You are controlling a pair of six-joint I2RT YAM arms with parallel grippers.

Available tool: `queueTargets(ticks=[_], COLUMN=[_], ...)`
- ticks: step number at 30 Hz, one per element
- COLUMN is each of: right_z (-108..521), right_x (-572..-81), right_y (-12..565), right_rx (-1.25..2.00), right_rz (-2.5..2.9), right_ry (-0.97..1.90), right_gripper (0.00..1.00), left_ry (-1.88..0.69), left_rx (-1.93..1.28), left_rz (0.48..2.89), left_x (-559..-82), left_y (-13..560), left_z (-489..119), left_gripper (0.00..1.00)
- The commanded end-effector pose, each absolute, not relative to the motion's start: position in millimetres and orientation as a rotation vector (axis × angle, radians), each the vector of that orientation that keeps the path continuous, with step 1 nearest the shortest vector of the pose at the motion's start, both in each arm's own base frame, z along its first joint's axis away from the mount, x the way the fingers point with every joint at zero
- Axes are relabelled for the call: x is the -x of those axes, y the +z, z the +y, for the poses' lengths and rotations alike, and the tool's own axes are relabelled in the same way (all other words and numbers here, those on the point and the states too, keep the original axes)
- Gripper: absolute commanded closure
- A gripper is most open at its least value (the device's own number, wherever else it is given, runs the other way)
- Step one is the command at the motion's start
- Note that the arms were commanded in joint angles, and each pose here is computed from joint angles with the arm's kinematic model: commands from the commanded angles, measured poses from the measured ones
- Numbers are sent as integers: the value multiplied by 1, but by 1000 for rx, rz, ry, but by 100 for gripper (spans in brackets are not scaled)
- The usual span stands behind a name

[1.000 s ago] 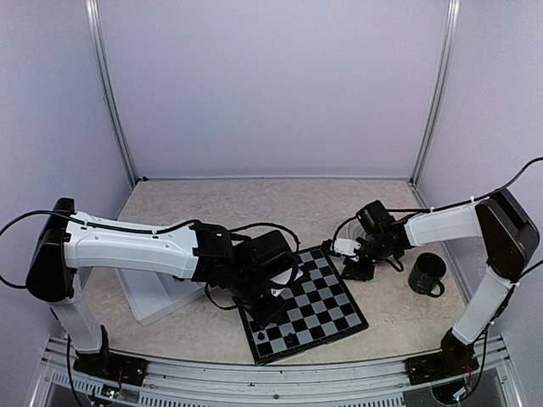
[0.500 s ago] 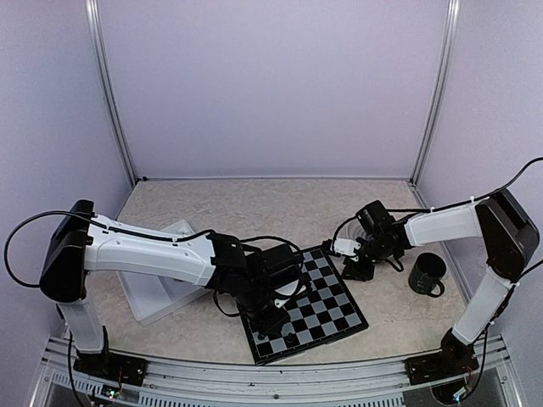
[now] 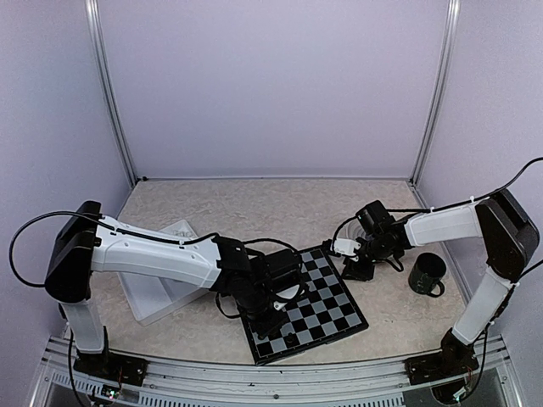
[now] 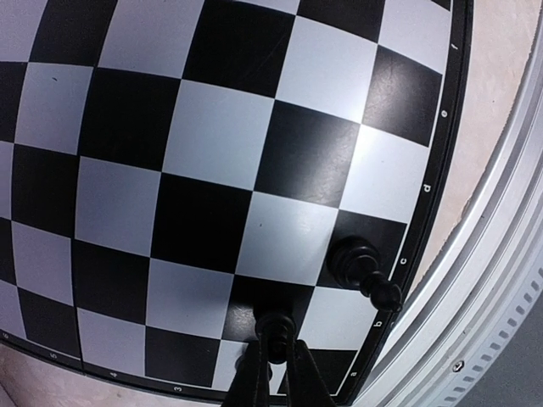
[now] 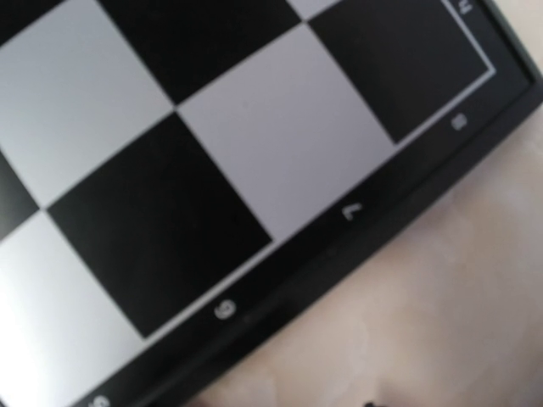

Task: Set up the chess pieces on the board
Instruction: Place the storage box in g7, then adjust the chess pile in the storage box.

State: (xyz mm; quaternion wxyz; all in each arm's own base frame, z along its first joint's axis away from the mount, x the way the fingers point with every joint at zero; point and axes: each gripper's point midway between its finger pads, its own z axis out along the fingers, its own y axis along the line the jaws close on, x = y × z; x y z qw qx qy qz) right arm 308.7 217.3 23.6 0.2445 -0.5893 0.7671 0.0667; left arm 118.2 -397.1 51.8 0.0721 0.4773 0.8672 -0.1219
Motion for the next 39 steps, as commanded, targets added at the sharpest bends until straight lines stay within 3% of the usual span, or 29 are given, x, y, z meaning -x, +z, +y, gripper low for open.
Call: queueTargets(ticks=[1, 13, 21, 24, 30, 35, 39], right_z=[219, 219, 219, 219, 219, 220, 220], right_x=[-305, -304, -303, -303, -303, -302, -302], right_y=[19, 19, 16, 17, 17, 17, 17], right_rx=[1630, 1633, 1636, 1635, 1638, 1644, 1642], right_rz=[2101, 2103, 2110, 2108, 2107, 2106, 2103], right_ry=[178, 183, 188, 188, 190, 189, 186], right_gripper=[54, 54, 54, 54, 54, 54, 54], left_ry=[-313, -306, -384, -308, -83, -9, -40], left_rx=[-1465, -1456, -1271, -994, -346, 69, 175], left_rz=[2594, 2575, 2481, 2495, 2580, 2602, 2573], left_x=[-120, -124, -159, -209, -291, -318, -328], left_y=[47, 55, 135, 160, 169, 151, 144], left_z=[-396, -398, -394, -354, -217, -108, -74], left_gripper=[92, 78, 69, 64, 64, 65, 70])
